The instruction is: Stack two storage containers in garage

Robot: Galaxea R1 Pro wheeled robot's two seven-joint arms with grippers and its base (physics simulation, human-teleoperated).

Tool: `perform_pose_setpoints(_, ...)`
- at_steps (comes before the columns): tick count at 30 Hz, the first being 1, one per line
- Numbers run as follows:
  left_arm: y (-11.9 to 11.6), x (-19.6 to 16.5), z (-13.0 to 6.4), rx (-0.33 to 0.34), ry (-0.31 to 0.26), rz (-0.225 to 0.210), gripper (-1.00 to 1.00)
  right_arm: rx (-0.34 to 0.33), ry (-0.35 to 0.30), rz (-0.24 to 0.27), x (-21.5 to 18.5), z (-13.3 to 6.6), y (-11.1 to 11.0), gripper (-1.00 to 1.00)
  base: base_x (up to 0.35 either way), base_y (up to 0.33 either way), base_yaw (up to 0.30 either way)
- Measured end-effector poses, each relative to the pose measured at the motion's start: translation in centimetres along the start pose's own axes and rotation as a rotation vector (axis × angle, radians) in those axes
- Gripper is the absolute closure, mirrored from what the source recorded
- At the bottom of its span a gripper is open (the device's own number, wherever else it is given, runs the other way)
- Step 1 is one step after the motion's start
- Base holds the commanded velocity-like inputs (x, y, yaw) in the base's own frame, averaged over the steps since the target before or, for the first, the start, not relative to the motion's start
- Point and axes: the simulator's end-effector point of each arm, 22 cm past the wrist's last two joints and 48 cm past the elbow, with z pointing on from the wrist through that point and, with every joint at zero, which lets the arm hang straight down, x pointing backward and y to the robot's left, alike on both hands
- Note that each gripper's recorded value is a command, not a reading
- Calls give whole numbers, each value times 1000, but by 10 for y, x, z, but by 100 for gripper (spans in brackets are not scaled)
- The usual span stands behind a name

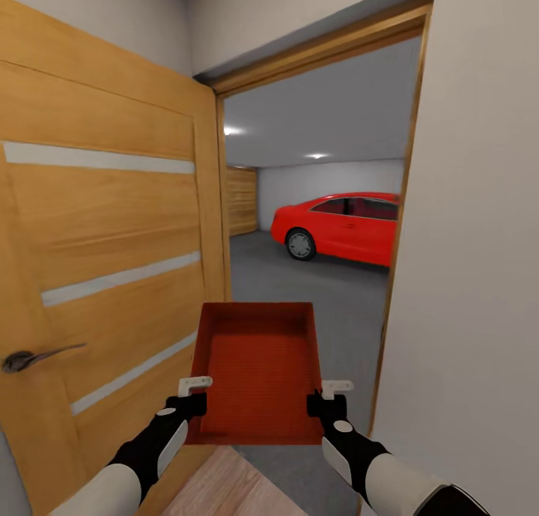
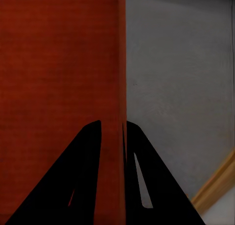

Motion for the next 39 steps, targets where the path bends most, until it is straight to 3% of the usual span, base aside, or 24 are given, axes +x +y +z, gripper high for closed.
perform_pose_setpoints(39,0,0,0,0,0,1,100,0,1,2,1,0,0,100,287,247,-293)
